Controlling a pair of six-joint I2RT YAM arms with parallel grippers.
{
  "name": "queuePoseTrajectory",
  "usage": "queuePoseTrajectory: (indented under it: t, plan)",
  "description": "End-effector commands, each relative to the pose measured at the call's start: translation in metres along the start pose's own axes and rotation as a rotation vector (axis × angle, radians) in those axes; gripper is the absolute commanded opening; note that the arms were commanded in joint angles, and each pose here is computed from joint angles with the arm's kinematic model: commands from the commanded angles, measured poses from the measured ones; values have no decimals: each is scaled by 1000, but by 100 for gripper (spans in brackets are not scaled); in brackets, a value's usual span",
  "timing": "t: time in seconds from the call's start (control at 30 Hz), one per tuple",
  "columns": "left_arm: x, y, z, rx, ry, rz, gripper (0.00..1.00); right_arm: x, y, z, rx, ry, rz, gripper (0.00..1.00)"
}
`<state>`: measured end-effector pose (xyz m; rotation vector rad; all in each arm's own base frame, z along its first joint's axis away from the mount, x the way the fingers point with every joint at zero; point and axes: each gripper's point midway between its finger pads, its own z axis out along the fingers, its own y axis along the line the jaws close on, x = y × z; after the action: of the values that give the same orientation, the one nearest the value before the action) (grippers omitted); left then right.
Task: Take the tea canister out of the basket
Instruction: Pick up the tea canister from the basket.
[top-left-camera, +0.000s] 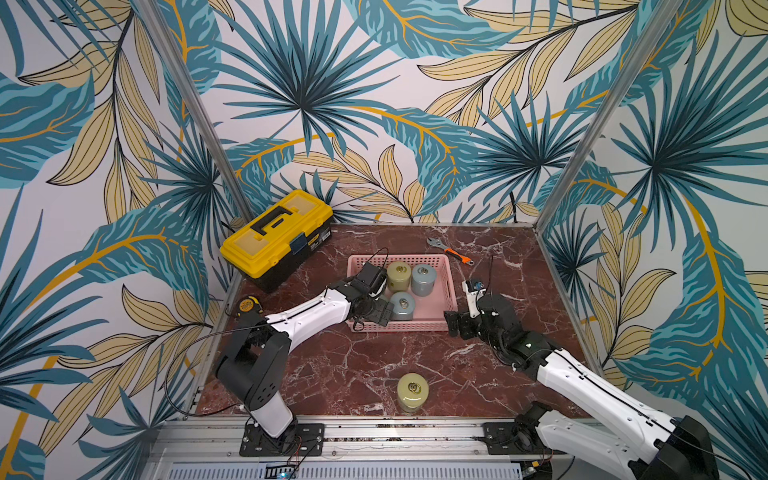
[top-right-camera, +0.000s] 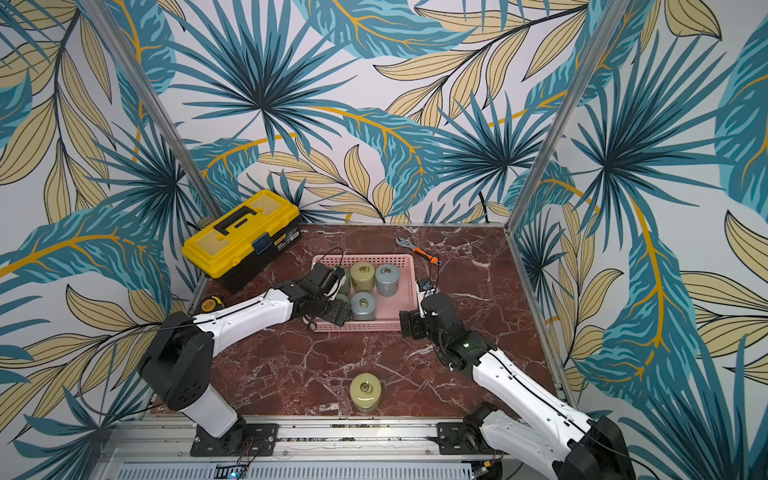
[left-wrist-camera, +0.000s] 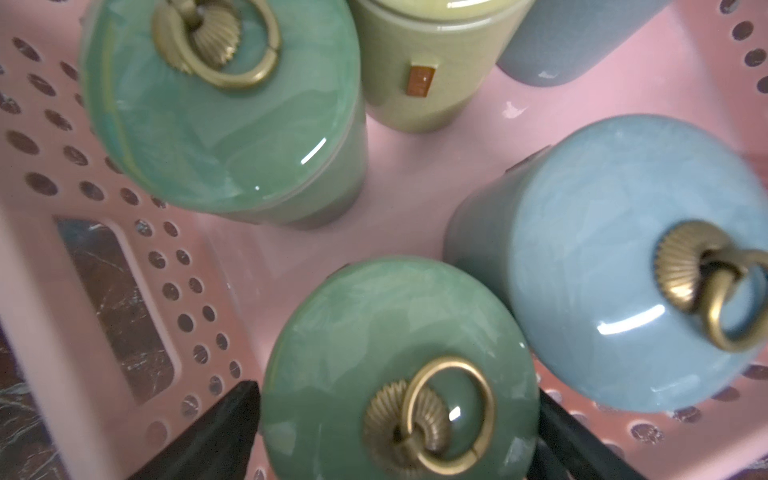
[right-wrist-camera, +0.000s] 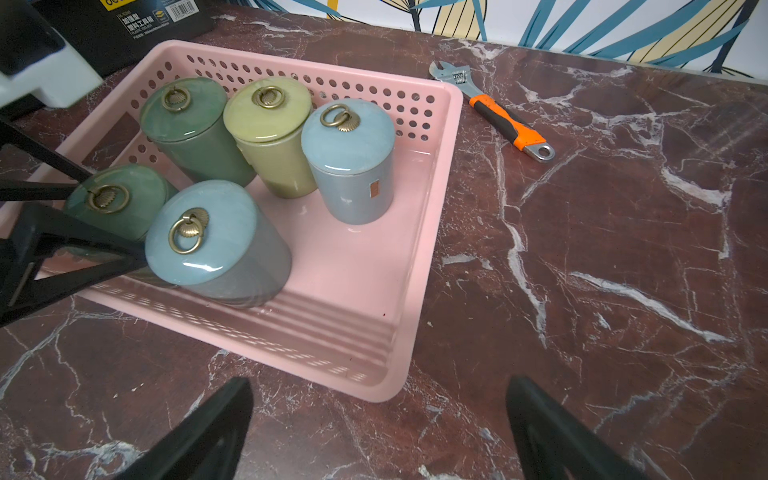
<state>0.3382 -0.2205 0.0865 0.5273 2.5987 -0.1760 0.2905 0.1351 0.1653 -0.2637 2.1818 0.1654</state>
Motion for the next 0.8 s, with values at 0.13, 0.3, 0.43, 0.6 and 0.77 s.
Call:
queuePoseTrajectory:
  t: [0.13, 0.3, 0.43, 0.6, 0.77]
  plan:
    - [-28, -4, -2, -3, -65, 8, 95, 5, -2, 3, 6, 9, -13, 99]
    - [-28, -4, 2, -2, -57, 8, 88, 5, -2, 3, 7, 10, -16, 99]
    - [-27, -4, 1, -3, -58, 3, 75, 6, -2, 4, 8, 13, -16, 99]
    - [-29, -4, -6, 1, -75, -5, 61, 6, -1, 5, 8, 16, -17, 99]
    - [-36, -4, -21, 6, -109, -13, 55, 6, -2, 5, 12, 17, -16, 99]
